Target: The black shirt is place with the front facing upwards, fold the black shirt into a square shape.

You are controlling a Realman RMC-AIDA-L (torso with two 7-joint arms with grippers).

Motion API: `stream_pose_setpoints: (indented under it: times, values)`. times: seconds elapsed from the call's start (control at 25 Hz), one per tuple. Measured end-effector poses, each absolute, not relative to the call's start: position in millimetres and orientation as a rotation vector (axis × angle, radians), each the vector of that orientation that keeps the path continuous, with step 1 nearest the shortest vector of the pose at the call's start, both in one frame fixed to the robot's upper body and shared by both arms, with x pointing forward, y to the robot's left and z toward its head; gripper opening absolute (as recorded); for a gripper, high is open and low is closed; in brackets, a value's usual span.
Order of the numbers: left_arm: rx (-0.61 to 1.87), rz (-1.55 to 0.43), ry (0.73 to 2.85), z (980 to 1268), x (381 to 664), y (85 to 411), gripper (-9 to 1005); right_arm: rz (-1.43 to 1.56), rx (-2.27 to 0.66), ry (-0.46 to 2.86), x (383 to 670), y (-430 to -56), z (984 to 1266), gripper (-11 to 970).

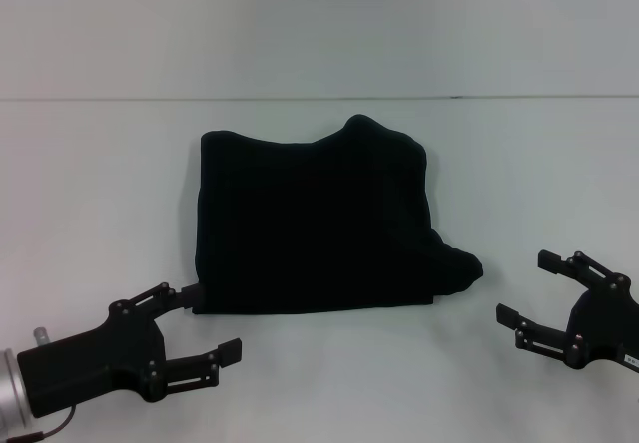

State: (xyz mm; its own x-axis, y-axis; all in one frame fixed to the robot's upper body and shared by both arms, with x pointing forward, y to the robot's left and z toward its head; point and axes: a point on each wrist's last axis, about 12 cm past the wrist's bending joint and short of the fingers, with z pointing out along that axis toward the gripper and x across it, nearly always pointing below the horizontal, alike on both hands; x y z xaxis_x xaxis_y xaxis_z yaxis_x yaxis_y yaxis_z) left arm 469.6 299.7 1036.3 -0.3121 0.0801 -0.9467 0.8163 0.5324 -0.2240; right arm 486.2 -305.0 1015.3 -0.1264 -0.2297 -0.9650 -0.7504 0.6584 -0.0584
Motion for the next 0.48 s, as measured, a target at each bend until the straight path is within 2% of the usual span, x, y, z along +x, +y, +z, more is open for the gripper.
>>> stream_pose_setpoints:
  times: [0.48]
  values:
    - [0.756, -0.899, 1.736, 1037.6, 472.1, 297.2, 938, 0.554, -0.805, 1.672, 485.8, -303.0, 1015.7, 944]
